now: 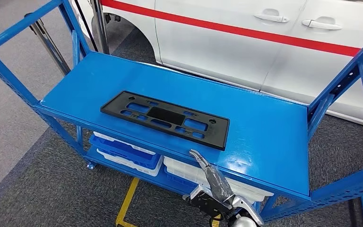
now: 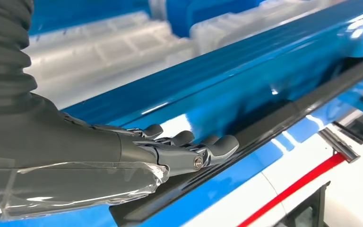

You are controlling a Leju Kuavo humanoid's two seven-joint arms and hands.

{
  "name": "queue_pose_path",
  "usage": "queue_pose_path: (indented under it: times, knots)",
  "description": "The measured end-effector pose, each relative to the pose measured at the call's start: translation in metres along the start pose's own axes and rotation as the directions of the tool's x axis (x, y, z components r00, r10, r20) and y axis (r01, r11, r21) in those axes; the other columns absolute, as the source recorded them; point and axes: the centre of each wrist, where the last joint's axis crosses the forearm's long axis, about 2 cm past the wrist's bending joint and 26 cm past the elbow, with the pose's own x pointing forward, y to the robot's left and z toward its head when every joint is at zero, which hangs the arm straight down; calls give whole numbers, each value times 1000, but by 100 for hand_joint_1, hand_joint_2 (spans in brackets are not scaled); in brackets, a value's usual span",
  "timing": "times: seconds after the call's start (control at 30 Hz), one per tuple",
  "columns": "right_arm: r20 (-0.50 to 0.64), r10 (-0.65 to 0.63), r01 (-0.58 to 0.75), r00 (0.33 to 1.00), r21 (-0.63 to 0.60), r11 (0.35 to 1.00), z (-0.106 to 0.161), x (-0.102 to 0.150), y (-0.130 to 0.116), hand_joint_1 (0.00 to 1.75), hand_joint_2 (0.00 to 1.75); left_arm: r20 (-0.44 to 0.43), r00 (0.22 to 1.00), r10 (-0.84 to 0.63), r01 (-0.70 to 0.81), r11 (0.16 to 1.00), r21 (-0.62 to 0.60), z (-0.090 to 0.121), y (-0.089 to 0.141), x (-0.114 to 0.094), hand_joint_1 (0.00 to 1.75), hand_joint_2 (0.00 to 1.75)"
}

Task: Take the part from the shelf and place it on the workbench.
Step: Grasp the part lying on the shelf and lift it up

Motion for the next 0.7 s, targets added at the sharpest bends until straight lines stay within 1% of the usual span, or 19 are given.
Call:
queue_pose_path:
  times: [0.1,0.2,0.27,0.37,0.5,0.57,0.7]
  knots:
    - [-3,95,-95,996,-5,995,-2,0,1,0,175,-3,1000,1,-1,1000,-2,0,0,0,0,0]
    - [6,251,-251,968,-26,968,-11,2,0,0,175,-5,1000,2,-2,1000,-4,0,-1,0,0,0]
    - [17,379,-378,925,-48,924,-17,5,2,0,175,-5,1000,0,0,1000,-5,0,-1,1,0,0]
    - [37,532,-528,846,-80,845,-26,9,7,0,175,-6,1000,-4,4,1000,-5,0,-1,1,0,0]
    - [58,715,-701,697,-153,696,-39,12,12,0,175,-15,1000,-23,23,1000,-11,0,-2,1,0,0]
    - [64,757,-740,650,-172,650,-43,12,14,0,175,-19,999,-31,31,999,-14,0,-2,1,0,0]
    - [70,783,-761,618,-197,619,-53,15,11,0,175,-22,999,-40,39,999,-17,0,-1,1,0,0]
